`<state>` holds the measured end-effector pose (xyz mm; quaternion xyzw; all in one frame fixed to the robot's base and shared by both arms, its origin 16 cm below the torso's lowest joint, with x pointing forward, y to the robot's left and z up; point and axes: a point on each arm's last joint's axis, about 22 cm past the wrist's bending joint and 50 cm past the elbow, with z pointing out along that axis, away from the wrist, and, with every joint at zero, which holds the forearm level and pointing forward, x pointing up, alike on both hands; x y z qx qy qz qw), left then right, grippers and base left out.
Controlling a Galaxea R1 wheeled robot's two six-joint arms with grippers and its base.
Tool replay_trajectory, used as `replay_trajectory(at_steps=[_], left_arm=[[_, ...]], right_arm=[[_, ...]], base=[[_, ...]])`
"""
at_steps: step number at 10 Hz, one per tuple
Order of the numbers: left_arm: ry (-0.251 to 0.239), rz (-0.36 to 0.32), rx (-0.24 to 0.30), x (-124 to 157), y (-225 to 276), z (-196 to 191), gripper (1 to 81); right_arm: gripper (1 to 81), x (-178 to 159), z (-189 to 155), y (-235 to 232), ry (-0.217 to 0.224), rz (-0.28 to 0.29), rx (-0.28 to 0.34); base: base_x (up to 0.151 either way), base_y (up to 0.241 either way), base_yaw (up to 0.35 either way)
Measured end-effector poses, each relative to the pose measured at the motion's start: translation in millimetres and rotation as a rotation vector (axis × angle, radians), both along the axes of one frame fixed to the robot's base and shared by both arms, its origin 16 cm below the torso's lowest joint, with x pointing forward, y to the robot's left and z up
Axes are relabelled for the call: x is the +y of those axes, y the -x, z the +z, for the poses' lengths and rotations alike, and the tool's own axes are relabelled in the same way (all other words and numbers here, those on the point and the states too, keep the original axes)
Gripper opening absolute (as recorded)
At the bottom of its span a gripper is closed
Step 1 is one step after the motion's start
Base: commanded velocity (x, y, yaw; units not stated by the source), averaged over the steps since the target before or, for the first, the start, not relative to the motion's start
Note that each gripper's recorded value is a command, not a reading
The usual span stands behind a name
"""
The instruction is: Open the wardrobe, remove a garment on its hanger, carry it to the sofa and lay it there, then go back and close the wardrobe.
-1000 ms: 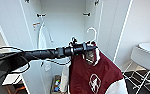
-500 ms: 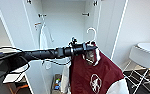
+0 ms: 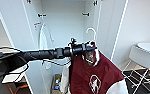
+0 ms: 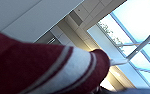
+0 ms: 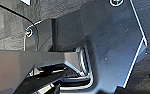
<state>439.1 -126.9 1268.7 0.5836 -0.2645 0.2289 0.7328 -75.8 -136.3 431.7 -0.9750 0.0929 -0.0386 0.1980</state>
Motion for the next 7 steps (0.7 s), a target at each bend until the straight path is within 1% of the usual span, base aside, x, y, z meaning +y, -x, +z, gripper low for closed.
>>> replay_trajectory(at_steps=[2,3,5,7], left_arm=[[-0.002,0.005,0.003,9.0,4.7,-21.5,1.0],[-0.002,0.015,0.016,16.1,2.6,-34.7,1.0],[0.002,0.041,0.048,38.4,-2.5,-59.4,1.0],[0.004,0.059,0.054,61.5,-0.2,-70.0,1.0]], right_arm=[[81.1,0.2,0.0,0.0,0.000,0.001,0.000],[81.1,0.1,0.0,-0.3,0.000,0.000,0.000],[81.1,2.0,0.2,-0.7,-0.002,0.000,-0.001],[81.1,2.4,0.3,-0.7,-0.003,0.000,-0.001]], base=[[0.000,0.000,0.000],[0.000,0.000,0.000],[0.000,0.000,0.000],[0.000,0.000,0.000]])
